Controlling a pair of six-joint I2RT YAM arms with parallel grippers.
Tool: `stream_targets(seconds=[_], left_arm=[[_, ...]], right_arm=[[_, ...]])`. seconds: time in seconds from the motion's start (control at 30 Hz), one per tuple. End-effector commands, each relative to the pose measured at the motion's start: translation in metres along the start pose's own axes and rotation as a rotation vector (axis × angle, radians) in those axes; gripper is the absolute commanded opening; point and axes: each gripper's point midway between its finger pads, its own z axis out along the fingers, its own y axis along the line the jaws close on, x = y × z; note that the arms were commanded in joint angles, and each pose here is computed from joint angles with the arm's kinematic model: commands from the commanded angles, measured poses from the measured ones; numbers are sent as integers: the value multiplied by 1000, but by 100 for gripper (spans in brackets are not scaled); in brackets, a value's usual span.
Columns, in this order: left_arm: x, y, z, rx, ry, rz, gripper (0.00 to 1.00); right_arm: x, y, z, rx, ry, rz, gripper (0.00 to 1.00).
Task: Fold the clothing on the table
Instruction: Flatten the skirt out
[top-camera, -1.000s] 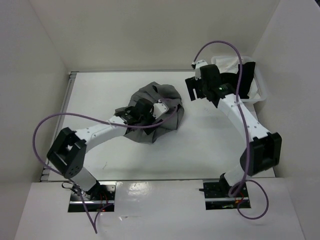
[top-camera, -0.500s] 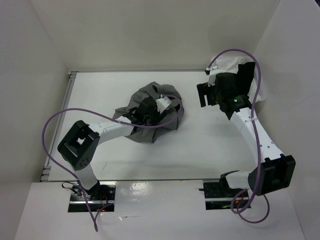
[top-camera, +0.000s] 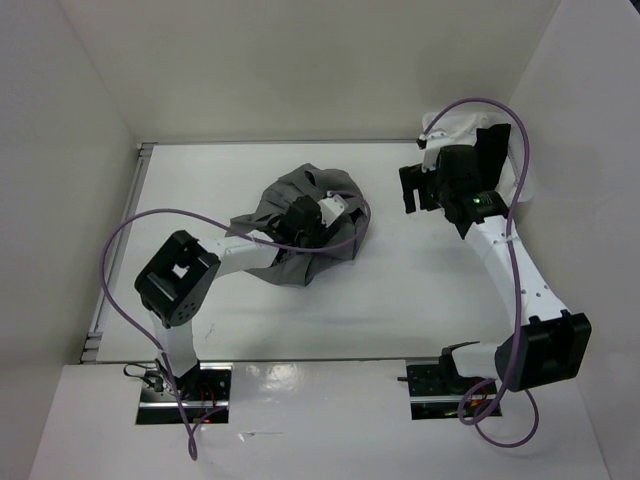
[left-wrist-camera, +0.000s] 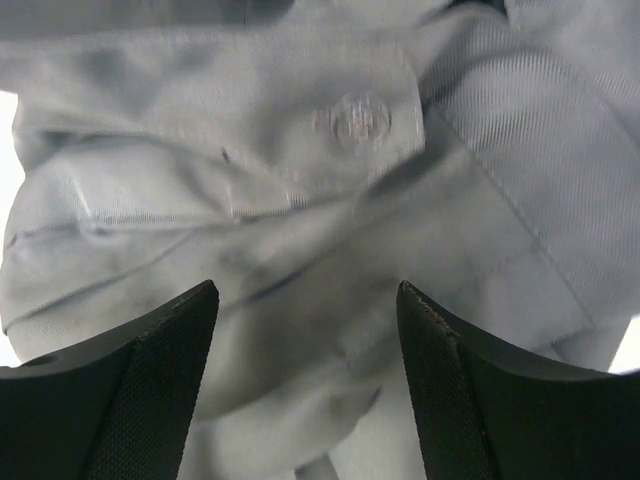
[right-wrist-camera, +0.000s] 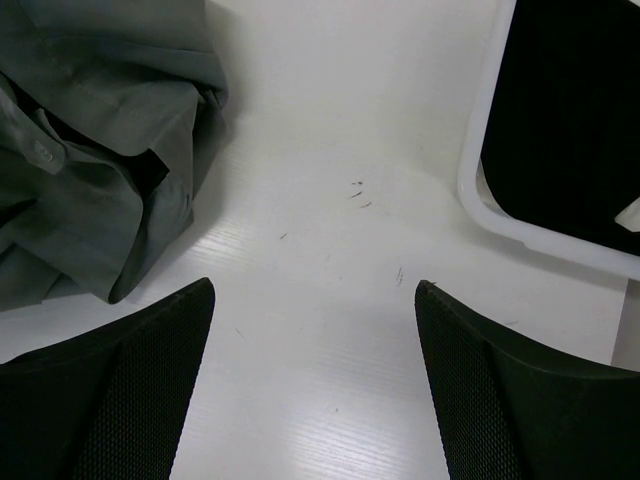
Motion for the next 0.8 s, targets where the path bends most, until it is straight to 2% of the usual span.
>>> stream_targets(seconds=[0.0, 0.2, 0.33, 0.4, 0.63, 0.73, 0.77], left_arm=[[-39, 4, 7, -6, -108, -18, 78], [-55, 12, 11, -38, -134, -16, 77], [-49, 7, 17, -23, -117, -11, 76], [-43, 5, 24, -20, -101, 3, 71], [-42, 3, 33, -19, -95, 24, 66], [-43, 3, 36, -19, -95, 24, 55], [-49, 6, 35, -31, -104, 22, 43]], right_arm=[[-8, -4, -1, -8, -44, 4, 85], [-3, -8, 0, -8, -35, 26, 85], [-3, -7, 0, -17, -36, 25, 85], [-3, -10, 0, -10, -35, 30, 85], [-4, -15, -3, -18, -48, 44, 85], [-3, -15, -2, -19, -48, 44, 85], [-3, -15, -2, -19, -48, 44, 85]])
